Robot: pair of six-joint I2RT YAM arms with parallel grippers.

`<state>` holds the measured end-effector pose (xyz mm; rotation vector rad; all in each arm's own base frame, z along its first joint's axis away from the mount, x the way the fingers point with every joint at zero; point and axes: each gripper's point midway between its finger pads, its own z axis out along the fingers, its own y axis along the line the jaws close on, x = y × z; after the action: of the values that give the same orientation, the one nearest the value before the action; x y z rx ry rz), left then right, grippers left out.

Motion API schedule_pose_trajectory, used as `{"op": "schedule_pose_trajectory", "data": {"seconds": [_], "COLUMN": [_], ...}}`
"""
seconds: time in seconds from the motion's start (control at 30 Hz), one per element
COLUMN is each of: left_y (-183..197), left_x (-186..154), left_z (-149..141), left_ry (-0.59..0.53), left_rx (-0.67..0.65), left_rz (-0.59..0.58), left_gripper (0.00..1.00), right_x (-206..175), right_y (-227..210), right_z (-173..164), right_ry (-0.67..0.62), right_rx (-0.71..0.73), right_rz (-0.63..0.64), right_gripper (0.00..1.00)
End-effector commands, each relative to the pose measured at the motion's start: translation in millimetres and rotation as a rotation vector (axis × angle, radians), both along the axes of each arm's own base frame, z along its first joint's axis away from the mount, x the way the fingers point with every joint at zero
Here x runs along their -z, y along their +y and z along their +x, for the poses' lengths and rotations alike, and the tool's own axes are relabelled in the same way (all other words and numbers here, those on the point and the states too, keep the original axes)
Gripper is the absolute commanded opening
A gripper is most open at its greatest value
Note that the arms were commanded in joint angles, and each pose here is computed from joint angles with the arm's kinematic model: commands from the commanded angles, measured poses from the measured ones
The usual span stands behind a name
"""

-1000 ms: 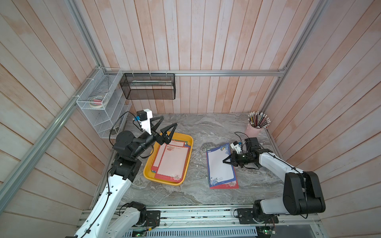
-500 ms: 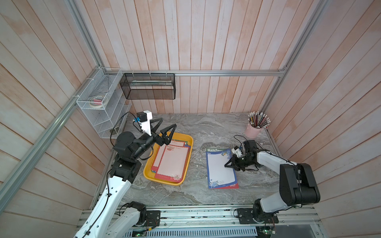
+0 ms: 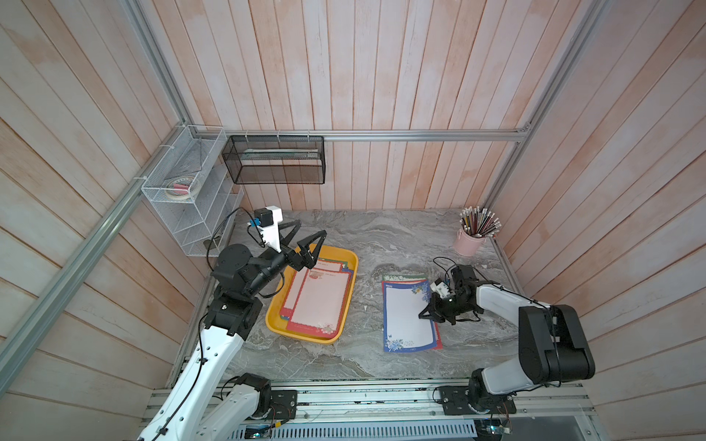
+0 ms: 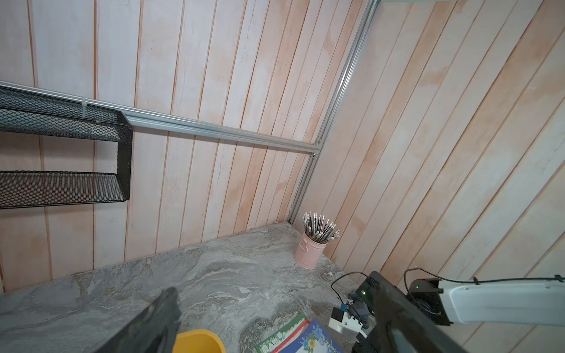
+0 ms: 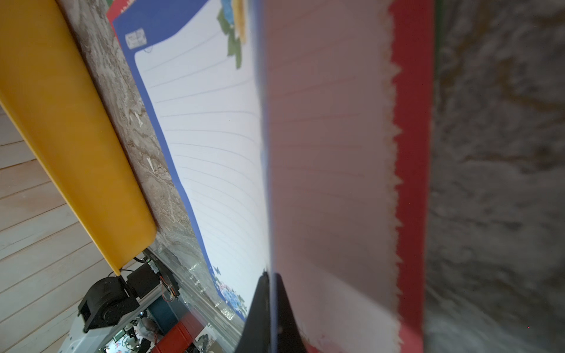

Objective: Take out the stationery paper from the storage box
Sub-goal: Place the stationery paper at the center of the board.

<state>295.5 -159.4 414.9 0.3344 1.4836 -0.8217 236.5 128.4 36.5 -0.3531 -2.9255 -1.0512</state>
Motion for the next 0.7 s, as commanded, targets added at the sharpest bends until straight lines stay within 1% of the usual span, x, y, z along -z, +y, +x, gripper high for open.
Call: {"op": "schedule_pose_trajectory", "data": {"seconds": [0.0,0.1,0.23,0.33,0.4,0.47,0.57,0.67], "left_y": [2.1,1.6,2.6,8.0,16.8,29.8,53.4,72.9], "left_x": [7.8,10.1,15.2,21.2,27.0,34.7,48.7,68.8], "left_z": [0.5,1.8,5.0,9.7,14.9,21.2,30.9,40.7], "left_ry": [0.004,0.007,0.017,0.037,0.057,0.088,0.154,0.253], "left_rx": [-0.014,-0.014,-0.023,-0.062,-0.117,-0.188,-0.297,-0.360], "left_rz": [0.020,0.022,0.031,0.051,0.071,0.085,0.093,0.094], "left_gripper": [1.00,1.00,1.00,1.00,1.00,1.00,1.00,1.00], "right_x": [-1.4,-1.0,-3.2,-2.8,-2.1,-3.8,-13.4,-33.9], "right_y": [-1.8,-4.2,-8.9,-18.1,-28.7,-37.9,-49.3,-61.7], "right_z": [-9.4,-6.8,3.9,8.5,9.0,8.6,11.1,18.8], "right_ry": [0.021,0.017,-0.008,-0.019,-0.019,-0.021,-0.041,-0.082], "right_rx": [-0.004,0.002,0.029,0.052,0.075,0.094,0.133,0.174], "right_rz": [-0.002,-0.022,-0.055,-0.118,-0.180,-0.229,-0.280,-0.344], "right_gripper": [0.00,0.05,0.15,0.35,0.52,0.63,0.70,0.73]}}
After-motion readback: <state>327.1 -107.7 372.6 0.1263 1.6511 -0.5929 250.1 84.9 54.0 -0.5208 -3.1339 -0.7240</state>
